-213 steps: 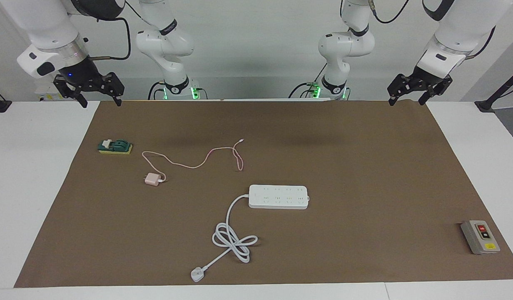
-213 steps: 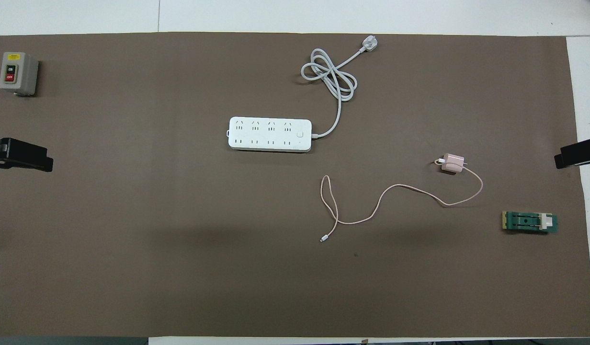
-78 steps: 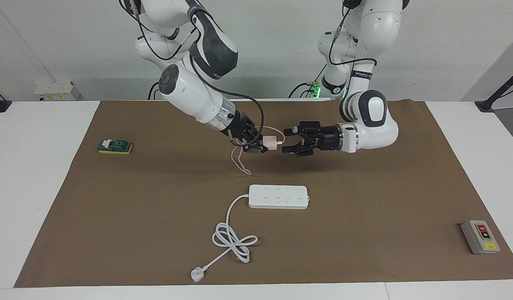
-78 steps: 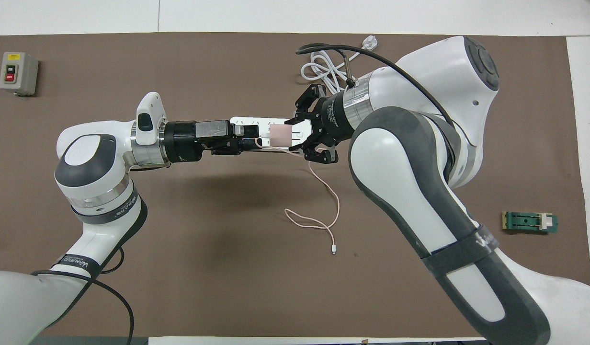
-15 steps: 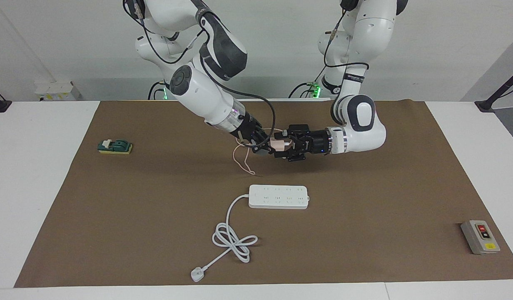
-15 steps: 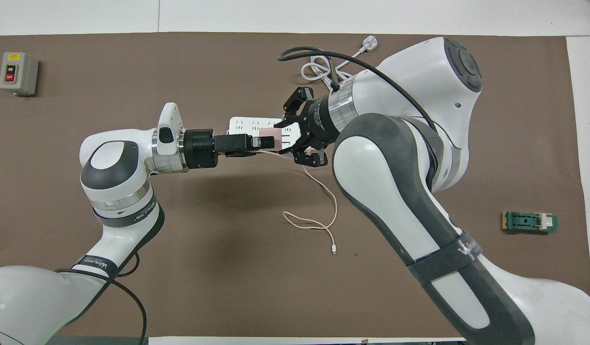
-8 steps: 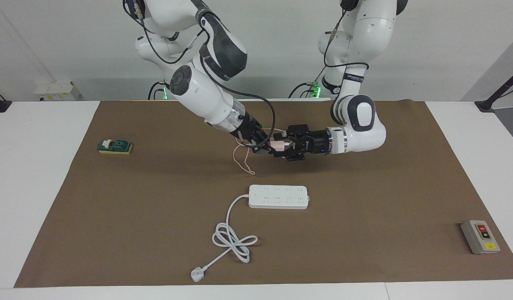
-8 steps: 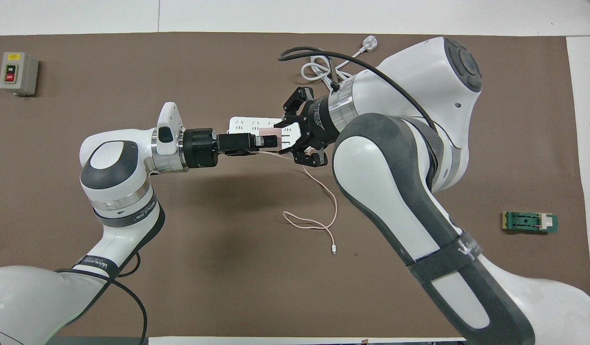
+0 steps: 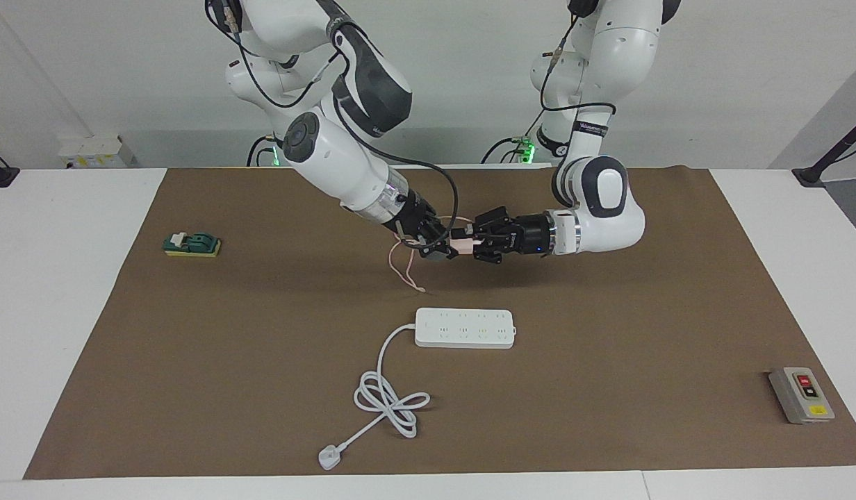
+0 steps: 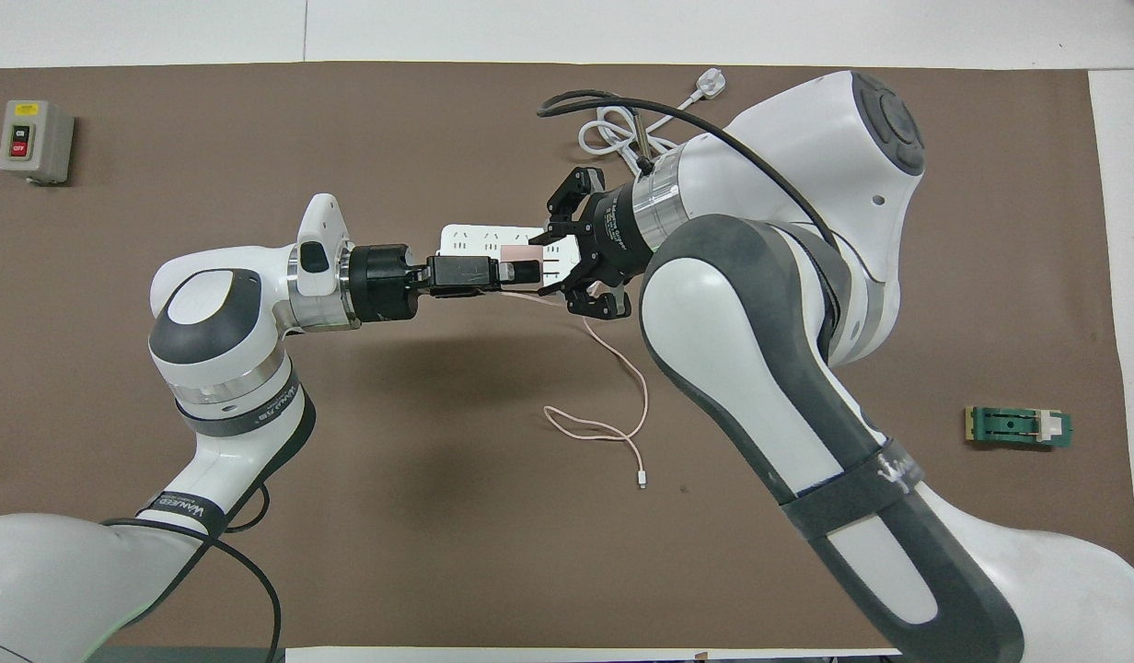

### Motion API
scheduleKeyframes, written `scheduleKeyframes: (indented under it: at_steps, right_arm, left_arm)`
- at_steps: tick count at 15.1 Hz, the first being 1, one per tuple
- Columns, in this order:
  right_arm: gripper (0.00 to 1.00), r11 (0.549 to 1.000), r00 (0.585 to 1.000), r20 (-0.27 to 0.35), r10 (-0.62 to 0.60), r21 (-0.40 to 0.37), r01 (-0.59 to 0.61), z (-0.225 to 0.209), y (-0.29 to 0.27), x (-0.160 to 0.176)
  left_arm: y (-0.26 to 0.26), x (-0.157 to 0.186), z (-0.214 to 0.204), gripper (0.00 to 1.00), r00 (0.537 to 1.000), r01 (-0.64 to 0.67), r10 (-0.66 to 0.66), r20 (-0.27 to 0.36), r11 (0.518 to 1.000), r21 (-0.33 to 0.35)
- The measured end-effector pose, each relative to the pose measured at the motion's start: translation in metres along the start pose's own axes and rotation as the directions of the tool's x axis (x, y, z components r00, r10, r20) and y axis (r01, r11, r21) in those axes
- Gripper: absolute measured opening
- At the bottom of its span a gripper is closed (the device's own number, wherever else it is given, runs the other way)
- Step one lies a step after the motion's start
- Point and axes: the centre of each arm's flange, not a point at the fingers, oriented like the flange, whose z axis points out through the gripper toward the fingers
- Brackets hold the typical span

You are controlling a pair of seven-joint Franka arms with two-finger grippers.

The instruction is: Plug charger into power strip

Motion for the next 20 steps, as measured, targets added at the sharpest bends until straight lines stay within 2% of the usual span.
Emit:
scheduleKeyframes:
  at_steps: [2,7,8,12,15,18,20]
  right_arm:
    - [0.48,1.0,1.0,0.0,0.007,0.0,-0.007,0.0,0.0,0.0]
    - [0.95,0.999,0.999,0.003,0.033,0.012,-0.033,-0.005,-0.002,-0.005]
    - [1.0,0.999,0.999,0.003,0.034,0.015,-0.034,-0.007,-0.003,-0.004]
    - [1.0,0.998,0.998,-0.006,0.058,0.04,-0.058,-0.023,-0.01,0.014]
    - [1.0,0.997,0.997,-0.042,0.062,0.054,-0.06,-0.045,-0.013,0.03]
    - [1.0,0.996,0.994,-0.091,0.06,0.075,-0.053,-0.077,-0.012,0.043]
    - [1.0,0.995,0.991,-0.118,0.06,0.092,-0.05,-0.102,-0.01,0.053]
  left_arm:
    - [0.0,0.0,0.0,0.31,1.0,0.0,0.0,0.0,1.0,-0.001]
    - [0.0,-0.003,0.005,0.31,1.0,0.001,-0.001,0.013,1.0,-0.008]
    - [0.0,-0.003,0.005,0.31,1.0,0.001,-0.001,0.013,1.0,-0.008]
    - [-0.001,-0.001,0.0,0.31,1.0,0.002,-0.002,0.003,1.0,-0.002]
    - [-0.004,0.003,-0.008,0.31,1.0,0.009,-0.008,-0.028,1.0,0.025]
    - [0.002,0.009,-0.012,0.31,0.997,0.041,-0.036,-0.074,0.997,0.064]
    - [0.016,0.014,-0.019,0.31,0.993,0.063,-0.049,-0.111,0.991,0.118]
